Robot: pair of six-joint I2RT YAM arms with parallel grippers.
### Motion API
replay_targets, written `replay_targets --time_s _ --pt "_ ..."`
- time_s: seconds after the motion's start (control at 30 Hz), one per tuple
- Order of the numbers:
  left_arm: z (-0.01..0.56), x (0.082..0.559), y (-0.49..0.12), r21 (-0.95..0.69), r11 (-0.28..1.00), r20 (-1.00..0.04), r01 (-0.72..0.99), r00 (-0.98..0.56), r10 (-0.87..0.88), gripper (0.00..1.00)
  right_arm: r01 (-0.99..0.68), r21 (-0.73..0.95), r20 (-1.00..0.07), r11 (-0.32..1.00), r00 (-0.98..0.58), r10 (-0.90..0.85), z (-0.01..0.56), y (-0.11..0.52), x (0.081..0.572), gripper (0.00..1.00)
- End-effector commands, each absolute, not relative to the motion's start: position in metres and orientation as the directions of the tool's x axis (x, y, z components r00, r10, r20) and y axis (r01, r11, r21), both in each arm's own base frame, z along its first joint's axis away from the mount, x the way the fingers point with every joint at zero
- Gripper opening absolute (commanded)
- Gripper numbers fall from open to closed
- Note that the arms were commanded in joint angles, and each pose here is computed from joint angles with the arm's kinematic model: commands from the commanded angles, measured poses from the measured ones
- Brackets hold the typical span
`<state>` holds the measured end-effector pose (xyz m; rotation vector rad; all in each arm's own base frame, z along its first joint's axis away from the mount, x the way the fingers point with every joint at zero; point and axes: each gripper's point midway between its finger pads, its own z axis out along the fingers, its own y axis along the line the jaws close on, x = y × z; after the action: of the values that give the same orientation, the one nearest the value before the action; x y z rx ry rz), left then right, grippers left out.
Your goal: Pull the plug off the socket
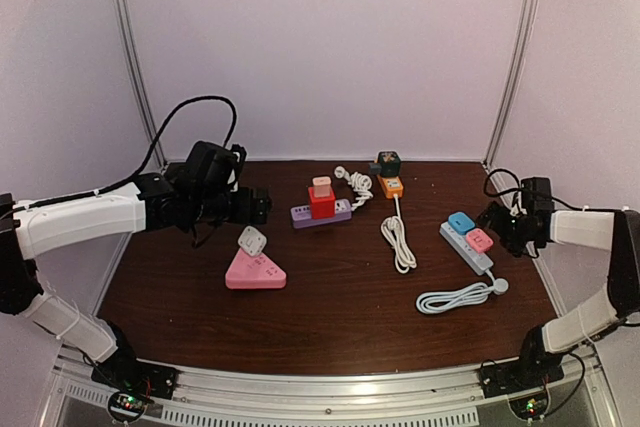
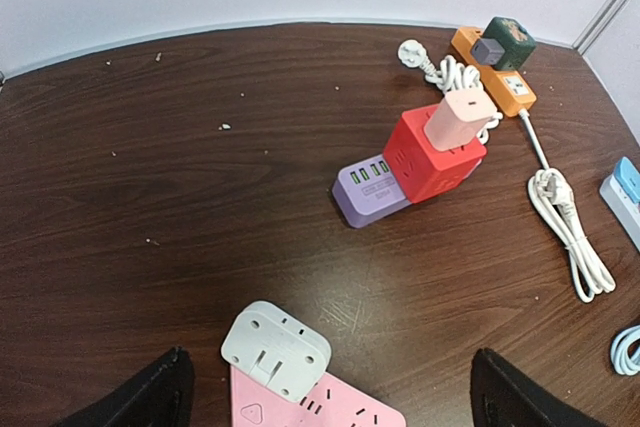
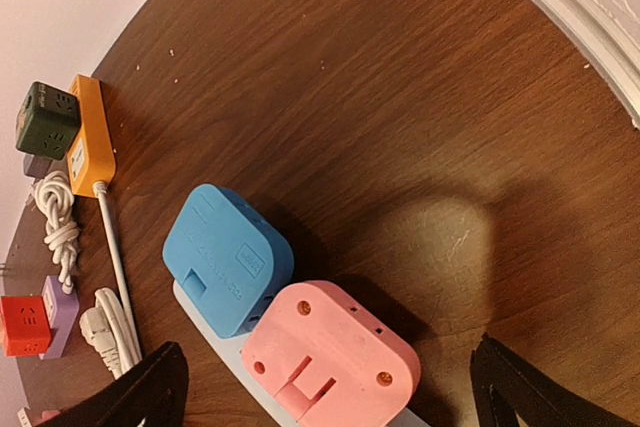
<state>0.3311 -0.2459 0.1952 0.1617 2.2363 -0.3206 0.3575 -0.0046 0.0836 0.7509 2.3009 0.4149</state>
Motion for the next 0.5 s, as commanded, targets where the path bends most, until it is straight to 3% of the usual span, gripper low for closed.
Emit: replay_targets --time_s 0.0,0.47 --pt "0.208 0.336 -0.246 -0.198 0.957 -0.789 0.213 -0.614 -0.027 0.98 0.318 0.576 -0.478 0.753 -0.616 0.626 0.085 0.010 0.366 1.00" --pt "0.211 0.338 -0.247 -0.201 0.957 -0.788 0.208 -0.615 -0.032 0.98 0.243 0.685 -0.380 0.687 -0.685 0.621 0.067 0.054 0.346 1.00"
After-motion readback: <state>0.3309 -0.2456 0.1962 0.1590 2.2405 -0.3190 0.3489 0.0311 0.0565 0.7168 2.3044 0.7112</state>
